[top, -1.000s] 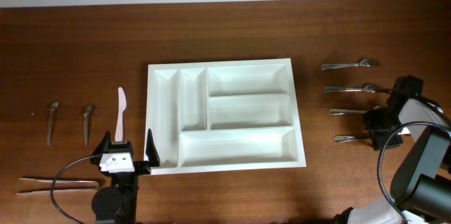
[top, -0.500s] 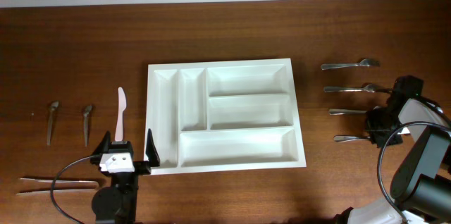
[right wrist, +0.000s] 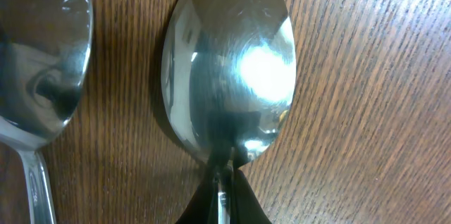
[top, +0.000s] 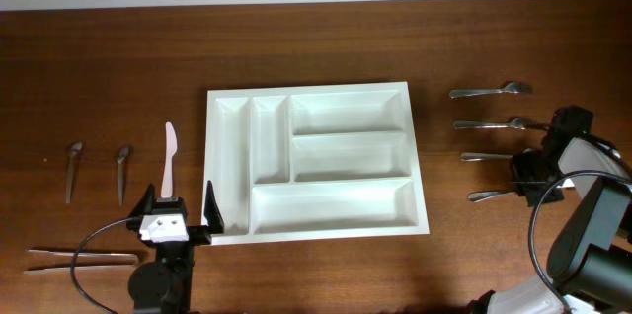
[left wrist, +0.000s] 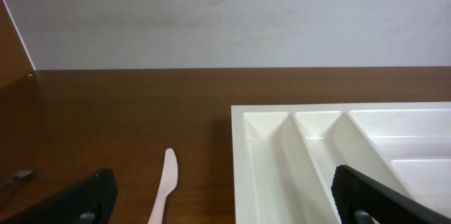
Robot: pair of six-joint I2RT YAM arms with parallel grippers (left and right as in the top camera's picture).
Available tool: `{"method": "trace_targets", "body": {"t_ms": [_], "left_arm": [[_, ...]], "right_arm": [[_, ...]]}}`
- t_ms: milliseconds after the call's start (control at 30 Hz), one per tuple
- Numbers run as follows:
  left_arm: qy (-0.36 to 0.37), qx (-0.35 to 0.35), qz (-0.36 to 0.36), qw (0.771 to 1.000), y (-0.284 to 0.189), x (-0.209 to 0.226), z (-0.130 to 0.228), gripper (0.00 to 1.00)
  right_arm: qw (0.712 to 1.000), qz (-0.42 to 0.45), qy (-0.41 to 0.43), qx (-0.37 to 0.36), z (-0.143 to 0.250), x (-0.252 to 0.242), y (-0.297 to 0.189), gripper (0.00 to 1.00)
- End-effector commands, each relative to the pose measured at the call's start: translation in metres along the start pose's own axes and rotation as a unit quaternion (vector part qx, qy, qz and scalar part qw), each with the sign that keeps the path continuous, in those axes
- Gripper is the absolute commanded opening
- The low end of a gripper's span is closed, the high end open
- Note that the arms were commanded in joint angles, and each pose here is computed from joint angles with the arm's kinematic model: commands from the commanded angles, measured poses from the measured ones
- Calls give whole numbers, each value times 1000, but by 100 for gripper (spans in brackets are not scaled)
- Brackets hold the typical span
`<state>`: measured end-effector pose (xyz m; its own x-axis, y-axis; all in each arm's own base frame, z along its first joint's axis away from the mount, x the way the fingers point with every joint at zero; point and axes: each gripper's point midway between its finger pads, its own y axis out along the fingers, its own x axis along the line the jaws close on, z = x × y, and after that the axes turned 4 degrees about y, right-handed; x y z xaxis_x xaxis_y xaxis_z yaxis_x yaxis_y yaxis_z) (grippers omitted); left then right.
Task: Pack container
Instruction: 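Lower the right gripper onto the bottom silver spoon and close on it, then lift the spoon and carry it left over the tray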
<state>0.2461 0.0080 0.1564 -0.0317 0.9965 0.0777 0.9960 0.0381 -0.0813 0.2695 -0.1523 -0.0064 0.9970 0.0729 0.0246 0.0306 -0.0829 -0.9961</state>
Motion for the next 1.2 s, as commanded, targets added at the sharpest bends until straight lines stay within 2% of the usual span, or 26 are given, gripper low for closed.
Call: {"method": "trace_targets", "body": {"t_ms": [0,267,433,700,767,900,1033,1167], "left_arm": [[6,0,-5,1000,0,2,1,99],[6,0,-5,1000,0,2,1,99],[6,0,-5,1000,0,2,1,99],[6,0,-5,1000,0,2,1,99],[6,0,-5,1000,0,2,1,99],[6,0,-5,1000,0,2,1,99],[6,0,-5,1000,0,2,1,99],[6,0,-5,1000,0,2,1,99]], "right_arm": [[996,74,-7,48,26,-36,28,4],[996,68,-12,59,18,-18,5,4],[993,-3,-75,95,19,24,-25,4],[982,-50,-171,67,22,77,-84,4],[979,-57,-186,65,31,88,-99,4],[975,-90,-179,97,81,117,-125,4],[975,-99,-167,106,116,130,-129,4],[965,-124,-197,117,155,145,-135,4]]}}
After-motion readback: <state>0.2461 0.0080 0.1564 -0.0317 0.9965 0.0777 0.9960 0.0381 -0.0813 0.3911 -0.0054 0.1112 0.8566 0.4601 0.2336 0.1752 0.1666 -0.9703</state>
